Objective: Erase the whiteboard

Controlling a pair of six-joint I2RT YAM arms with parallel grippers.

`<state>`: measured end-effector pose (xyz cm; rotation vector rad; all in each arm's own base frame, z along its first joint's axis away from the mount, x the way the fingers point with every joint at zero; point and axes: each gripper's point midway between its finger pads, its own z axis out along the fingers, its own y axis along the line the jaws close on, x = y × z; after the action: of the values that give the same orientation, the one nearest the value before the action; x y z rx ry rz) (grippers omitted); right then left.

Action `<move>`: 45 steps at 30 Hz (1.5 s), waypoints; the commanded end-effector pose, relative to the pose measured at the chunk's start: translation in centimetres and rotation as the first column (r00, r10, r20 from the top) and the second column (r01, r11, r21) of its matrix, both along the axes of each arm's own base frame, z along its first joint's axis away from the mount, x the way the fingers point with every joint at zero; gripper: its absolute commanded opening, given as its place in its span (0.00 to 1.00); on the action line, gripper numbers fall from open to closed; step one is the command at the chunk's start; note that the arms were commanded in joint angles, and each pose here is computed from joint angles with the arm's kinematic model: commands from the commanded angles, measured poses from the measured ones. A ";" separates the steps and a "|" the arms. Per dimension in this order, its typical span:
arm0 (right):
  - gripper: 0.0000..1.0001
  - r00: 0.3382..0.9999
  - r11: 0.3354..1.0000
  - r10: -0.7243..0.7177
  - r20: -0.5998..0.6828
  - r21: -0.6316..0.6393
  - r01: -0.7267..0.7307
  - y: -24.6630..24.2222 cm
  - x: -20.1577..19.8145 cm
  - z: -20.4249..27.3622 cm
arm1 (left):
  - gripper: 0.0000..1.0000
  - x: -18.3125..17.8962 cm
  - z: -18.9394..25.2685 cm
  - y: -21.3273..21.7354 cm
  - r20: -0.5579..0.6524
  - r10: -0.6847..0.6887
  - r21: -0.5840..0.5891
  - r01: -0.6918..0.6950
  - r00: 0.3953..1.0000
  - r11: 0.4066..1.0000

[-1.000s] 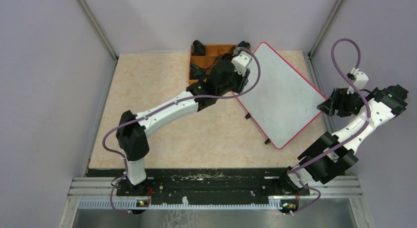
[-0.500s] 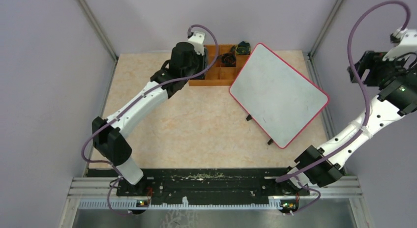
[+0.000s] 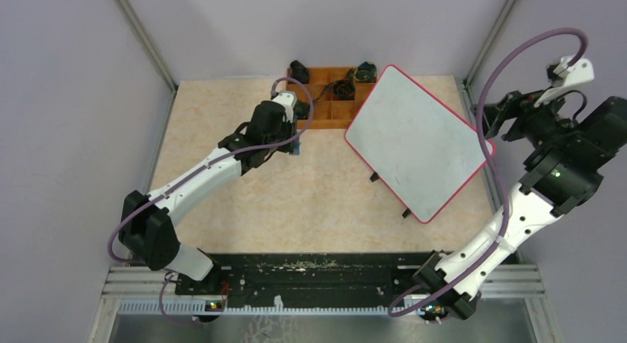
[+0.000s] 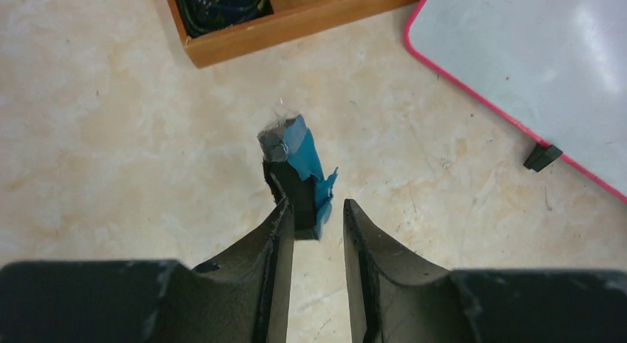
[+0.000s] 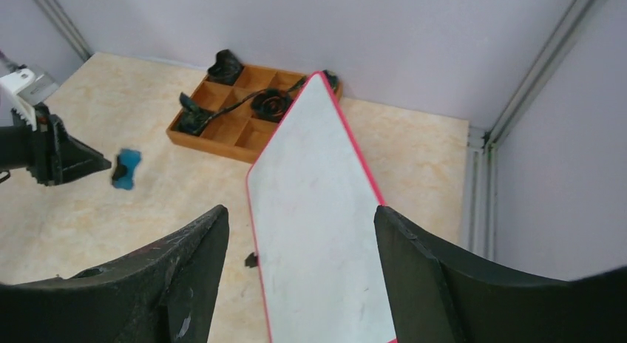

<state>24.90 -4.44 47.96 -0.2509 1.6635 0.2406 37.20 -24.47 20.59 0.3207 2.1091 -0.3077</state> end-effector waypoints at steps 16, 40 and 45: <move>0.71 0.979 0.992 0.126 -0.161 -0.006 -0.129 6.8 -6.1 -14.0 | 0.45 -4.3 -4.2 5.9 -0.077 0.196 0.018 -0.195 0.978 0.981; 0.64 0.909 0.957 0.215 -0.356 -0.111 -0.270 17.7 8.3 -15.7 | 0.81 0.7 -0.3 12.1 0.073 0.417 0.017 -0.420 0.906 0.908; 0.64 0.895 0.929 0.219 -0.389 -0.198 -0.313 20.5 8.5 -21.0 | 0.89 1.7 -0.7 16.1 0.076 0.539 -0.017 -0.539 0.839 0.842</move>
<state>31.80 15.62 28.39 -0.6870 2.0760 0.4402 37.82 -11.32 18.46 -0.1338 2.1066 0.0190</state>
